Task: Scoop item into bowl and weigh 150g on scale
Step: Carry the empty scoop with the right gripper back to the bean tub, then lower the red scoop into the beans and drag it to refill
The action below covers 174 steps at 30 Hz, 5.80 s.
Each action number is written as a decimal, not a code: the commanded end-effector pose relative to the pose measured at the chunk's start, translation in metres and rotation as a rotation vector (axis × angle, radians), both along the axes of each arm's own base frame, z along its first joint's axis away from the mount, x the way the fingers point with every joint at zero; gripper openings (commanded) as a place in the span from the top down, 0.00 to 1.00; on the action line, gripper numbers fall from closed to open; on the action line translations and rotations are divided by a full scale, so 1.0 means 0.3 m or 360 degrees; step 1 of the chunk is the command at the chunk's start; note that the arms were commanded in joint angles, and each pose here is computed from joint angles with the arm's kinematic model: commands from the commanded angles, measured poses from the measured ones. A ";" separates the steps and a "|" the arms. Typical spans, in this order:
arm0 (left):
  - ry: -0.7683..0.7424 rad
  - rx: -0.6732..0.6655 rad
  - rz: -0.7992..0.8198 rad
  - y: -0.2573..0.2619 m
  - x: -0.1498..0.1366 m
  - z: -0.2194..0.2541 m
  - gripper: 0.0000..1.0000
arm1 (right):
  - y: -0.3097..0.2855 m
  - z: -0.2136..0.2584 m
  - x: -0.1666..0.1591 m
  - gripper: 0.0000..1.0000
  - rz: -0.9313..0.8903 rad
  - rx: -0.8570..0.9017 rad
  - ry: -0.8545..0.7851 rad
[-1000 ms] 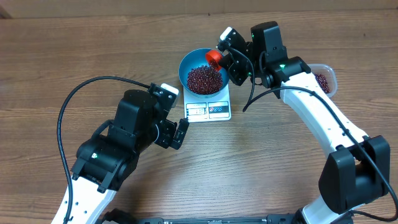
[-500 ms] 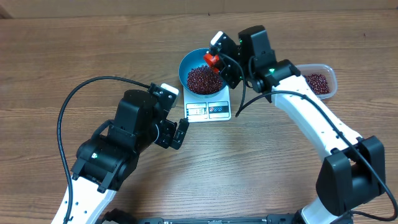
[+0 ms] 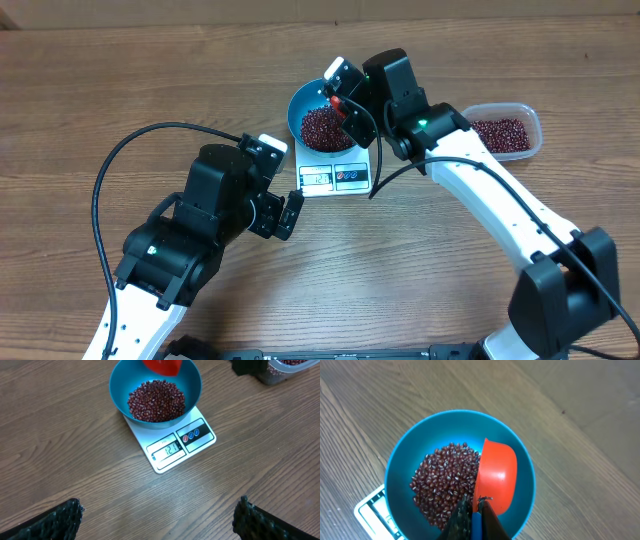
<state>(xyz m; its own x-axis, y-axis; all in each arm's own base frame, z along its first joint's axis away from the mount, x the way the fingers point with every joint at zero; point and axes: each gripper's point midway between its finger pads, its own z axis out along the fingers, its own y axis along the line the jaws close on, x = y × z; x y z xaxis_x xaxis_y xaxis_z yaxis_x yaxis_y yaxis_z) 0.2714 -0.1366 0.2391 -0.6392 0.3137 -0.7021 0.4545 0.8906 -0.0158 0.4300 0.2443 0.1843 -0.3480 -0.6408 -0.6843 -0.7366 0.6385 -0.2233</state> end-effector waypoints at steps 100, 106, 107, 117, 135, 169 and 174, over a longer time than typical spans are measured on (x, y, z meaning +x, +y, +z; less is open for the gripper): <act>-0.0005 -0.0002 0.0004 -0.001 -0.004 0.001 0.00 | -1.081 -0.242 -0.055 0.96 -0.1685 -0.0308 0.0595; -0.0005 -0.0002 0.0004 -0.001 -0.004 0.001 0.01 | -1.058 -0.275 -0.074 0.96 -0.1647 -0.0277 0.0661; -0.0005 -0.0002 0.0004 -0.001 -0.004 0.001 0.01 | -1.058 -0.276 -0.075 0.96 -0.1647 -0.0279 0.0663; -0.0005 -0.0002 0.0004 -0.001 -0.004 0.001 0.00 | -0.997 -0.293 -0.092 0.96 -0.1548 -0.0169 0.0771; -0.0005 -0.0002 0.0004 -0.001 -0.004 0.001 0.00 | -0.867 -0.310 -0.136 0.96 -0.1224 0.0000 0.0966; -0.0005 -0.0002 0.0004 -0.001 -0.004 0.001 0.01 | -0.871 -0.318 -0.135 0.96 -0.1140 0.0601 0.1081; -0.0005 -0.0002 0.0004 -0.001 -0.004 0.001 0.01 | -0.918 -0.307 -0.133 0.96 -0.1181 0.0685 0.1070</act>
<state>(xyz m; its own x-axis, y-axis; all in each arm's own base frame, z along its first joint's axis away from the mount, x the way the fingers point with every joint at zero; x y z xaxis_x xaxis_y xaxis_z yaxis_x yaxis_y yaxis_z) 0.2714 -0.1366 0.2391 -0.6392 0.3137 -0.7021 0.4545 0.8906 -0.0158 0.3895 -0.0344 0.0894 -0.9429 0.1069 -0.3154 -0.0154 0.9321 0.3618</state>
